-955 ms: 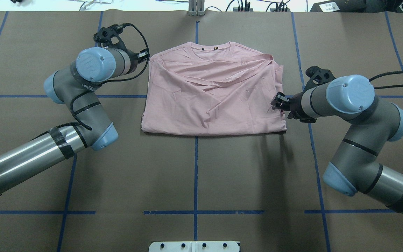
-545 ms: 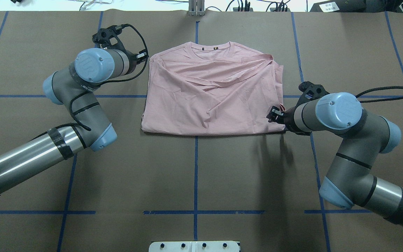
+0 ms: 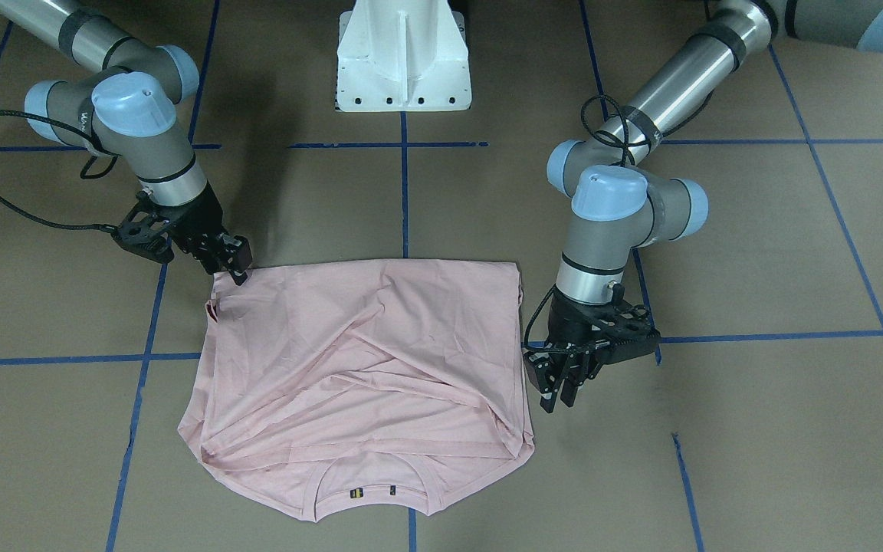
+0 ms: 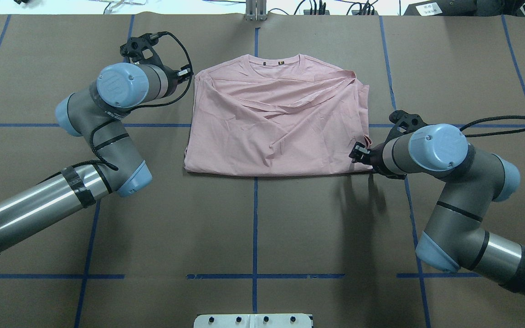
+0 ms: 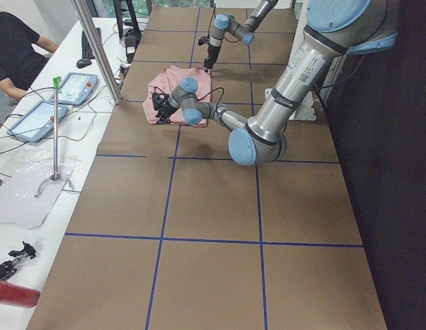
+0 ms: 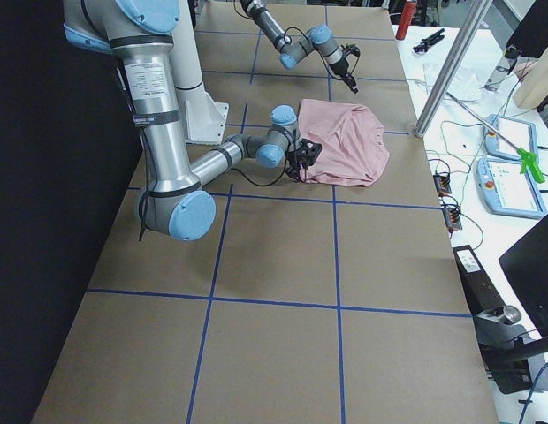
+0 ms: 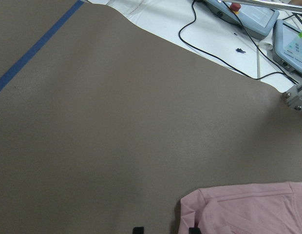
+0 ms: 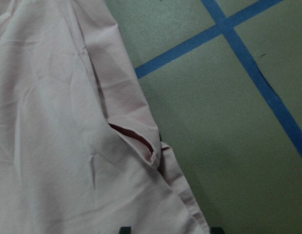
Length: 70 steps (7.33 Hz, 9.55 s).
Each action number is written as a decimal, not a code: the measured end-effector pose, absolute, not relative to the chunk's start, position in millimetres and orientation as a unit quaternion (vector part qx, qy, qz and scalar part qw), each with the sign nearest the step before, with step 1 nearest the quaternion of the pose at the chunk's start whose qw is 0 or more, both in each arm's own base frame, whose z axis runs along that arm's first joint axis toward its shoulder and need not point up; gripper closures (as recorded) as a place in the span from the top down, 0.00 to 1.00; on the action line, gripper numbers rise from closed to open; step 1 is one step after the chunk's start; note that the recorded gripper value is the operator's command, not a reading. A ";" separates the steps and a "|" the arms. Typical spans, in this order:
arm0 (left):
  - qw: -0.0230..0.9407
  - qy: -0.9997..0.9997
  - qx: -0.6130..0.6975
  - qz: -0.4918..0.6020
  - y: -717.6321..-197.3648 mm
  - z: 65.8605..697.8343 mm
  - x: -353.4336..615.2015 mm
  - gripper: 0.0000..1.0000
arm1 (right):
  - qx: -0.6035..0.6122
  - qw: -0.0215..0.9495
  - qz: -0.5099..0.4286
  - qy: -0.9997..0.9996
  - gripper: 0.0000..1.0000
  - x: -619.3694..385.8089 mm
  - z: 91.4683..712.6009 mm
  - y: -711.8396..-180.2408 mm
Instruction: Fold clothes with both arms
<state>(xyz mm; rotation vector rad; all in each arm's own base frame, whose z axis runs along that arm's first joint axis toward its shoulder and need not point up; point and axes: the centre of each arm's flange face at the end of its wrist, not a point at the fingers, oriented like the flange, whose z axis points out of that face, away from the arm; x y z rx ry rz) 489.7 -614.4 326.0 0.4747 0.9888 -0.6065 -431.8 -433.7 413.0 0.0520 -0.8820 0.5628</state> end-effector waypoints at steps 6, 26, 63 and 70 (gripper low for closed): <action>0.811 0.461 0.222 -0.284 -614.4 327.1 489.5 0.42 | 0.021 0.868 0.269 -0.417 0.00 -428.7 421.1 -430.6; 0.832 0.488 -0.025 -0.265 -335.1 251.3 583.7 0.43 | -0.063 0.822 0.242 -0.511 1.00 -358.6 342.7 -428.8; 0.811 0.481 -0.048 -0.330 -325.8 304.4 514.6 0.68 | -0.033 0.809 0.316 -0.495 0.00 -525.9 277.2 -324.4; 0.829 0.450 -0.061 -0.325 -301.5 317.8 532.3 0.65 | -0.033 0.809 0.315 -0.495 0.00 -526.4 276.8 -324.4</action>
